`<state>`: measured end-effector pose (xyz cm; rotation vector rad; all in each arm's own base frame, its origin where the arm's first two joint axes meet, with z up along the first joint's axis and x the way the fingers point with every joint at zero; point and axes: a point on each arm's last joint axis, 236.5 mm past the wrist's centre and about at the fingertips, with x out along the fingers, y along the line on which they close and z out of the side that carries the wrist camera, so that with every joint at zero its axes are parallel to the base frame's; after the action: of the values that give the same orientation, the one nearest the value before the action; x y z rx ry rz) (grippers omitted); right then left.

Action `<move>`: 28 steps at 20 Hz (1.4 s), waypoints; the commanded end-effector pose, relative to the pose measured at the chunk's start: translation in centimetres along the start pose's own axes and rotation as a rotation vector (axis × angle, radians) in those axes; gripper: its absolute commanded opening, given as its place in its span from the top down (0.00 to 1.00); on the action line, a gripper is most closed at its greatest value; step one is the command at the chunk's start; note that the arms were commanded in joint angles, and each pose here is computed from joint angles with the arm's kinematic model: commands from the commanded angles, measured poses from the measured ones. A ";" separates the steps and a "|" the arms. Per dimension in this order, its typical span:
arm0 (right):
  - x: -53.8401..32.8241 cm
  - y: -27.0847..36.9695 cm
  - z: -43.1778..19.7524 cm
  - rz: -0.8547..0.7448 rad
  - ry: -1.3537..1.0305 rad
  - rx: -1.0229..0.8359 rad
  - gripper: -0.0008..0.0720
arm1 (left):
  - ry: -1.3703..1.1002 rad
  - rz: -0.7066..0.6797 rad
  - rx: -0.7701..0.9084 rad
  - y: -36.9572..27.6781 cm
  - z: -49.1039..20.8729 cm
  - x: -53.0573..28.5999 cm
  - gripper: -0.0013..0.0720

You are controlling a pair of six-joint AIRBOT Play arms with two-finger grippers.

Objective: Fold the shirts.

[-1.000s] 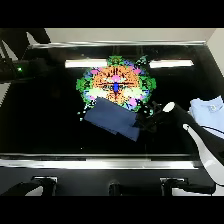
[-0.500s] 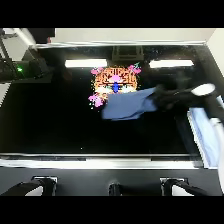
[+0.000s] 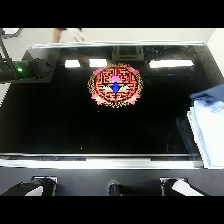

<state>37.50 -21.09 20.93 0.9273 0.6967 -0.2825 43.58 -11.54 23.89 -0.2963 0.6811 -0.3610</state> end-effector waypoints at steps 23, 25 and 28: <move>-7.9 -27.7 -14.0 -0.787 0.414 0.397 0.93 | -0.004 0.000 0.045 0.1 0.1 0.3 0.95; -7.4 -28.2 -14.6 -0.787 0.427 0.402 0.64 | -0.004 0.001 0.044 0.1 0.1 0.3 0.95; -7.0 -27.2 -11.2 -0.725 0.337 0.277 0.12 | -0.020 -0.001 0.053 -0.1 0.7 0.0 0.95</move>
<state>12.16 -26.85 3.21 1.0443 1.3957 -0.9435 43.91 -11.52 23.90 -0.2533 0.6657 -0.3743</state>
